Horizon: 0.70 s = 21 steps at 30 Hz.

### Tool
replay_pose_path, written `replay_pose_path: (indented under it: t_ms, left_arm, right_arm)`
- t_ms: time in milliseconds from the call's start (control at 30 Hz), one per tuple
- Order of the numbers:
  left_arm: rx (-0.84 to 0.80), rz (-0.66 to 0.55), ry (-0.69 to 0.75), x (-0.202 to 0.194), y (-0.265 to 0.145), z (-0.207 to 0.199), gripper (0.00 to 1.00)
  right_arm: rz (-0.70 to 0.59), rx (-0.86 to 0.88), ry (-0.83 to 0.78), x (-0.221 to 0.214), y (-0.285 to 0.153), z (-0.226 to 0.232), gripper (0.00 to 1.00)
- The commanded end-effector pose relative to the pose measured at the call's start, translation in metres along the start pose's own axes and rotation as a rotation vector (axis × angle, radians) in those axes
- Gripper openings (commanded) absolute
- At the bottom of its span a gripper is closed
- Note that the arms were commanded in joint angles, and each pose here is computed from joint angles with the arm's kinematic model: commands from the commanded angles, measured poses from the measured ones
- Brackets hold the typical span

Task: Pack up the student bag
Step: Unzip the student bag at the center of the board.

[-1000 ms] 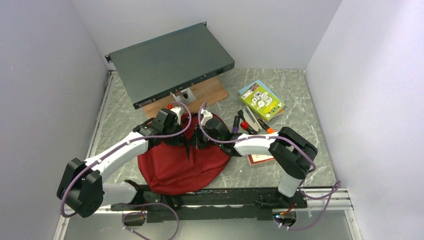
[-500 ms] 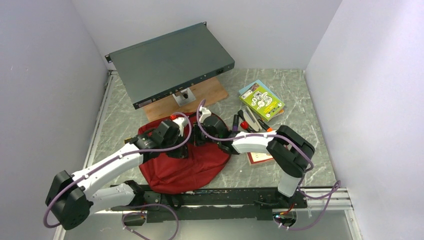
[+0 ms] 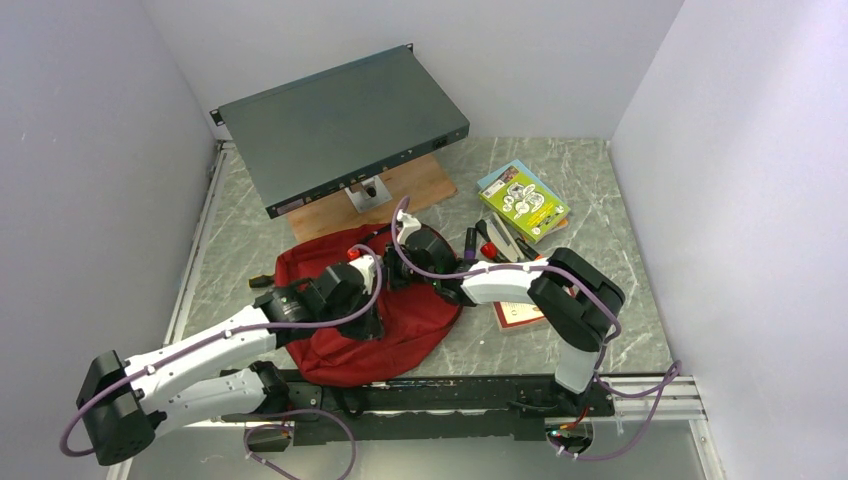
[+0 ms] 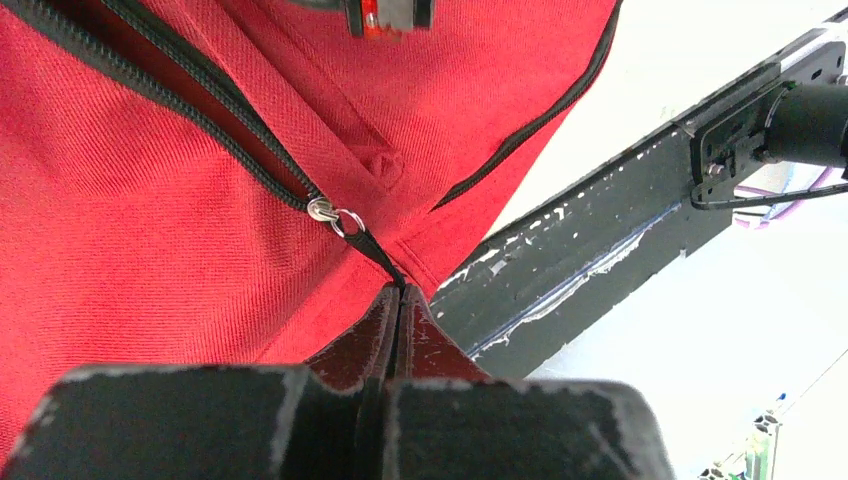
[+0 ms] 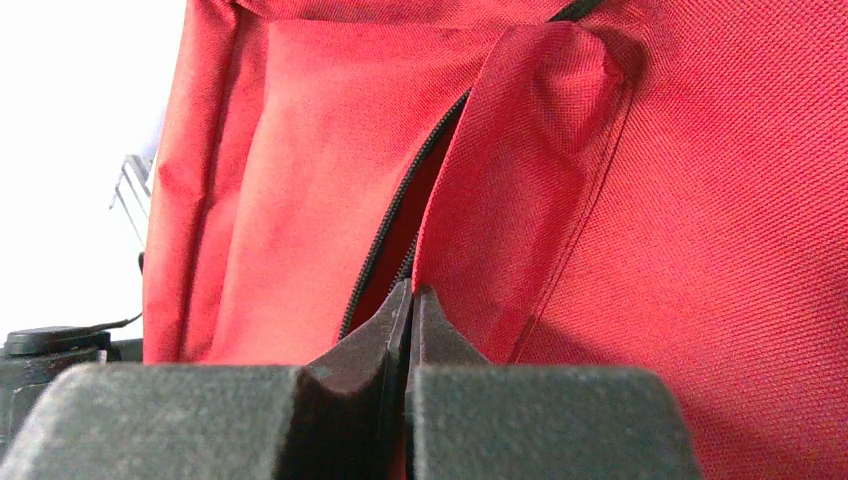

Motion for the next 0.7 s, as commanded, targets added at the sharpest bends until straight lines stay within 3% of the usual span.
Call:
replay_pose_path:
  t_ms: [0, 133, 167, 267, 300, 333, 500, 667]
  left_arm:
    - [-0.026, 0.068, -0.058, -0.021, 0.001, -0.005, 0.0]
    - [-0.019, 0.057, -0.089, -0.028, 0.004, 0.0, 0.0]
    - [-0.011, 0.05, -0.092, -0.028, 0.003, 0.001, 0.04]
    - [0.057, -0.001, -0.087, -0.021, -0.006, 0.006, 0.6]
    - [0.063, -0.022, -0.085, -0.018, -0.012, 0.006, 0.74]
    - [0.091, -0.073, -0.077, -0.011, -0.017, 0.008, 0.82]
    - [0.216, -0.294, -0.064, 0.027, -0.051, 0.017, 1.0]
    - [0.365, -0.39, -0.134, 0.059, -0.052, 0.048, 0.93]
  right_arm:
    - [-0.13, 0.046, -0.022, 0.034, 0.005, 0.011, 0.0]
    - [-0.108, 0.068, -0.044, 0.031, 0.003, 0.012, 0.0]
    - [-0.101, 0.074, -0.053, 0.03, 0.002, 0.012, 0.0]
    - [-0.079, 0.096, -0.079, 0.024, -0.003, 0.012, 0.0]
    - [-0.062, 0.101, -0.085, 0.022, -0.003, 0.011, 0.0]
    - [-0.046, 0.112, -0.091, 0.02, -0.004, 0.012, 0.0]
    - [-0.002, 0.174, -0.077, 0.006, -0.009, 0.012, 0.0]
    - [-0.006, 0.205, -0.052, 0.003, -0.014, 0.015, 0.0]
Point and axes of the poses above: each gripper's point midway between its finger pads, its own y axis out along the fingers, its own z axis along the line the jaws close on, x = y × z, the point moved 7 cm from there along -y, back along the fingers, and after that the axes turned 5 degrees about y, right-handed, at the moved point
